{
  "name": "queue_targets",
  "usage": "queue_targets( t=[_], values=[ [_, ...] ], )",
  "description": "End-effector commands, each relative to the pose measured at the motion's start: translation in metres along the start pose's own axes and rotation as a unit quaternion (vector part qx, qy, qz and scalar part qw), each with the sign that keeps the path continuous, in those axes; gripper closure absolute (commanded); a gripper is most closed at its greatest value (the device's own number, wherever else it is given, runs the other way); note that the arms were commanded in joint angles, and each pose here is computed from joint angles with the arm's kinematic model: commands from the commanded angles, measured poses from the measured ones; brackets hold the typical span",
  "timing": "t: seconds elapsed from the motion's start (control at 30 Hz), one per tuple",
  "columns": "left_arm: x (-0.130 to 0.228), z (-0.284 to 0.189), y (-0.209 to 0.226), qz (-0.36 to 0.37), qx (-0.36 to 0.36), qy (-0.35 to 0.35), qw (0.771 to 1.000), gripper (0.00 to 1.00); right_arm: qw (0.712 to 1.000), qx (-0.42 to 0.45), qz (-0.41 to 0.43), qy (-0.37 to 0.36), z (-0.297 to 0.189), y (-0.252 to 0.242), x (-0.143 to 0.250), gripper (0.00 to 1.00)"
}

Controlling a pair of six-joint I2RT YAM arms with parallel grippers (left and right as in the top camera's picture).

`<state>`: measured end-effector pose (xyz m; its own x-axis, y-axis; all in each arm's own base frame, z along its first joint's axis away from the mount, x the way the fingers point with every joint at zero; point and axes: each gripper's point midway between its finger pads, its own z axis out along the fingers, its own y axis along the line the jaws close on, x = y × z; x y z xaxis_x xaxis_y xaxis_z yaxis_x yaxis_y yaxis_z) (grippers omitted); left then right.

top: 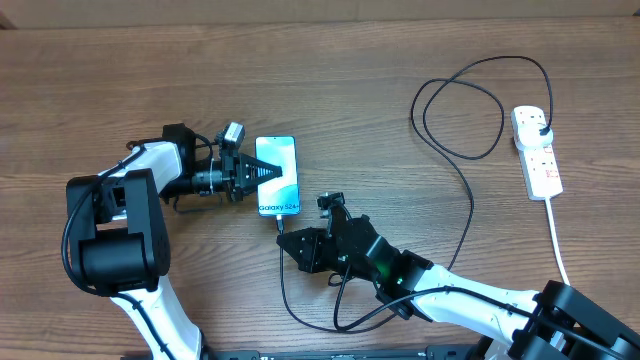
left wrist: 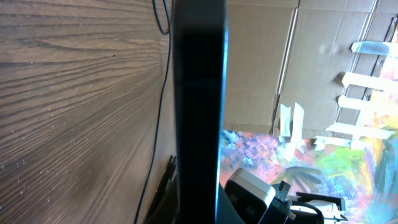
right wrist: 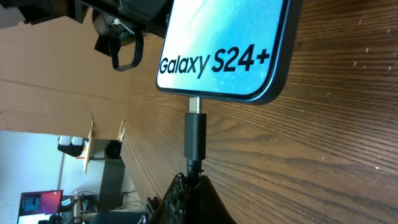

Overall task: Plug charger to phone and switch on socket
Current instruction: 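Push the USB-C plug up into the phone's port with the right gripper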

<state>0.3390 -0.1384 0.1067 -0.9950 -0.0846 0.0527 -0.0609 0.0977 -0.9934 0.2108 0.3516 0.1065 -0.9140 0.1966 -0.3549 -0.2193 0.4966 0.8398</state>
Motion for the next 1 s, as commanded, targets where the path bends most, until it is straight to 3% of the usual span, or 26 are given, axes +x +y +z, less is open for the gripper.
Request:
queue_targets(
  t=[0.0, 0.2, 0.67, 0.97],
  values=[
    [0.000, 0.000, -0.007, -0.005, 0.025, -0.003, 1.000, 0.96, 1.000, 0.010, 0.006, -0.029, -0.001, -0.004, -0.012, 0.96],
    [0.000, 0.000, -0.007, -0.006, 0.025, -0.003, 1.000, 0.96, 0.997, 0.023, 0.040, -0.057, -0.002, -0.010, -0.021, 0.96],
    [0.000, 0.000, -0.007, -0.005, 0.025, -0.003, 1.000, 0.96, 0.996, -0.015, 0.032, -0.085, -0.004, 0.009, -0.034, 0.96],
    [0.000, 0.000, -0.007, -0.005, 0.025, -0.003, 1.000, 0.96, 0.995, 0.012, 0.035, -0.088, -0.004, -0.003, -0.034, 0.96]
  ],
)
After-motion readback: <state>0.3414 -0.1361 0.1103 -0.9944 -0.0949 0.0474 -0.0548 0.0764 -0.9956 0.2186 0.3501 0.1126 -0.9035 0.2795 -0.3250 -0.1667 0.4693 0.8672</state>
